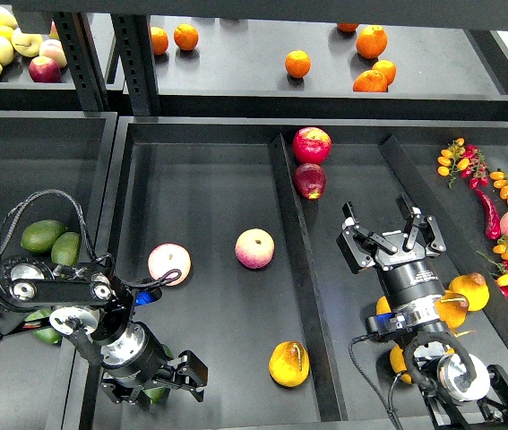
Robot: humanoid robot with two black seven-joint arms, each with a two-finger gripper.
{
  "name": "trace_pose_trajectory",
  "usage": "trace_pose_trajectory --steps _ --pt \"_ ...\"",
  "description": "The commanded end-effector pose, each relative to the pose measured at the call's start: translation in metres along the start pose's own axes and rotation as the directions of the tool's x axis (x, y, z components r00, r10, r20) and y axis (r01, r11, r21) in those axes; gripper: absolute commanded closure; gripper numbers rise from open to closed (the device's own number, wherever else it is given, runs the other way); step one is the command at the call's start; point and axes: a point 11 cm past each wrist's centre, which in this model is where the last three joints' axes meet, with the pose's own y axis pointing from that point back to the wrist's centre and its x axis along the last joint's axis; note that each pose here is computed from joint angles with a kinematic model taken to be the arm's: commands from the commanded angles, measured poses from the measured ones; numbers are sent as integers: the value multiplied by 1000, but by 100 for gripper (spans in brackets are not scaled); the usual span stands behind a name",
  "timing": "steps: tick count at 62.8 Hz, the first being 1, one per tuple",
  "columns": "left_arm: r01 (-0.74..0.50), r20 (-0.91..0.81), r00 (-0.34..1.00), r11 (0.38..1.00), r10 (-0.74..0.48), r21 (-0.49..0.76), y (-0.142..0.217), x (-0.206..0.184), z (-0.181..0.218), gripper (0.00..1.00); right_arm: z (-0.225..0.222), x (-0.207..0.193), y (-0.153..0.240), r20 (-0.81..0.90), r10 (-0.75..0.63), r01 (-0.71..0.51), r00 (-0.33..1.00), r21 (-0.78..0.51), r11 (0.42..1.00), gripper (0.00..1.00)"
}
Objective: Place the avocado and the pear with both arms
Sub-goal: 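Close the left gripper on the avocado and lift it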
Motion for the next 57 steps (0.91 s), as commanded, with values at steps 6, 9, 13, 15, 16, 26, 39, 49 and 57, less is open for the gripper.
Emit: trace_pose_trajectory --steps 6,9,13,15,16,26,39,49,57 --pt "-43 -6 999 998 44 47 2 14 -14 0 0 0 0 1 -1 1 1000 0 1000 0" --pt "-61 -1 998 996 61 59 4 19 -17 0 1 0 0 3 -2 2 1000 0 1000 0" --pt "-73 -1 997 995 73 67 6 23 -18 0 2 0 -1 7 -3 3 1000 2 1000 0" --pt "-76 -2 997 995 77 71 6 24 -19 0 3 0 -1 10 -4 4 1000 0 1000 0" --pt "-79 -3 997 994 80 74 7 25 -20 0 3 0 -1 10 -4 4 1000 0 1000 0" --pt "-110 15 994 989 109 94 5 34 -18 0 3 0 -1 10 -4 4 1000 0 1000 0" --pt "-112 28 994 989 110 100 -4 35 -8 1 3 0 -1 10 -4 4 1000 0 1000 0" --pt "-123 34 992 986 120 109 -8 38 -3 1 3 0 -1 10 -6 6 1000 2 1000 0" --pt "-131 38 991 984 127 122 -10 40 -4 1 2 0 -1 10 -6 6 1000 3 1000 0"
